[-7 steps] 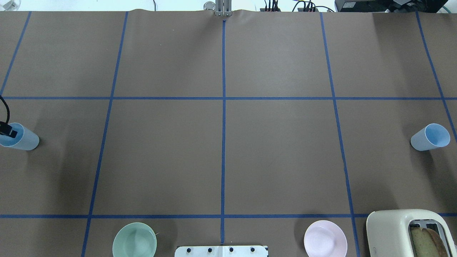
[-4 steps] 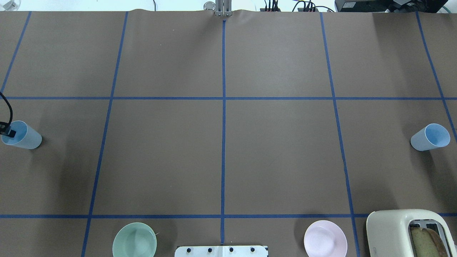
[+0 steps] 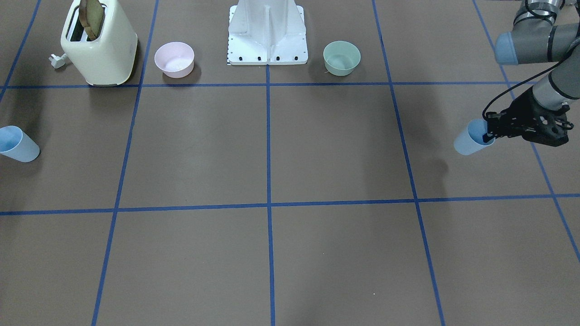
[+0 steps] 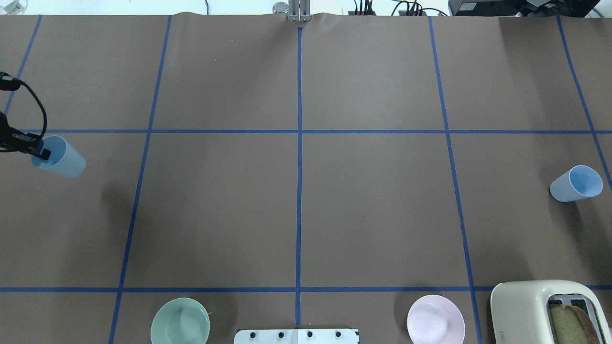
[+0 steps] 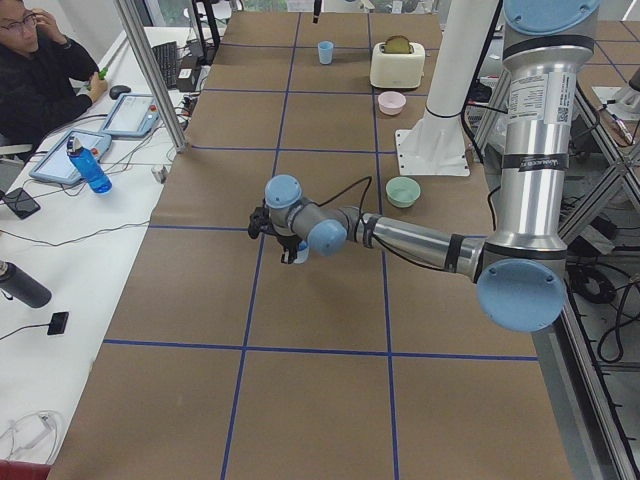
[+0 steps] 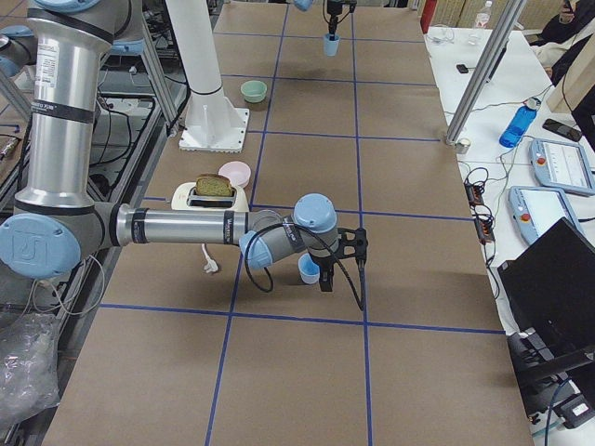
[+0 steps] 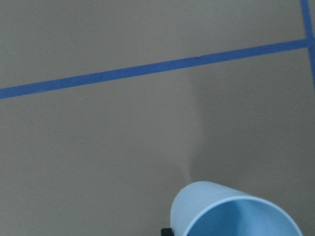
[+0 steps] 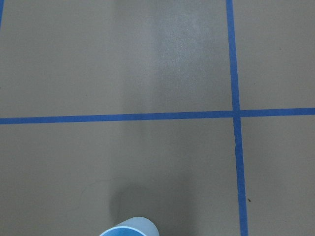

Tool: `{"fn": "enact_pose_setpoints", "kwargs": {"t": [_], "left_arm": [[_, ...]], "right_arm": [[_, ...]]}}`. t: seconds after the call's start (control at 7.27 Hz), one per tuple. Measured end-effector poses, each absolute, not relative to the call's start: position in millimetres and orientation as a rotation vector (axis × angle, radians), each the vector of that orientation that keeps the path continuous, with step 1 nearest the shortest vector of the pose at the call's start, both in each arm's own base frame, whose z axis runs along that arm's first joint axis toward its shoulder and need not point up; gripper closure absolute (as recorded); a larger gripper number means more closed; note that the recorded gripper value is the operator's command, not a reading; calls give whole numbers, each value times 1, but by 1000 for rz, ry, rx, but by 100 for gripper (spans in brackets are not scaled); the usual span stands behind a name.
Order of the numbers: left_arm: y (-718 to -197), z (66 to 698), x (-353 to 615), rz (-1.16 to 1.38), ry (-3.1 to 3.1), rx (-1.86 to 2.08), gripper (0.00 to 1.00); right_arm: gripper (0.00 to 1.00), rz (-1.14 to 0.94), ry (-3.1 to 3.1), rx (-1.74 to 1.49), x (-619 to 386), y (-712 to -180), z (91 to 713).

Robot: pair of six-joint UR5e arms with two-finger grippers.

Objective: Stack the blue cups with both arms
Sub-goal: 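Lower the left gripper onto the light-blue cup and close on its rim, then lift the cup with the left gripper while the right gripper grasps the other cup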

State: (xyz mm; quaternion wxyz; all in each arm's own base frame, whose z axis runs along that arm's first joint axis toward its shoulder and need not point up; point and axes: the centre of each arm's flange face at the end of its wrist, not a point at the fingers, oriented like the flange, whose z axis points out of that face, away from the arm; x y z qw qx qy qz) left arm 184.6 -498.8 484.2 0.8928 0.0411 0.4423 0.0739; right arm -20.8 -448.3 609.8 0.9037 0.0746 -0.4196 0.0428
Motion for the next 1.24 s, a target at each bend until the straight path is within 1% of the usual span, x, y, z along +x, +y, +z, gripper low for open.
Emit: {"fn": "enact_pose_setpoints", "kwargs": {"t": [0.28, 0.69, 0.96, 1.24], "left_arm": [[-525, 379, 201, 75, 931, 53, 100], [-525, 287, 261, -14, 986, -2, 100], [-515, 253, 301, -40, 998, -21, 100], [-511, 241, 314, -45, 1002, -26, 100]], "right_arm": [[0, 72, -841, 124, -43, -448, 621], [0, 39, -824, 96, -64, -445, 630], [0, 19, -820, 77, -74, -440, 635], [0, -5, -817, 56, -85, -433, 640]]}}
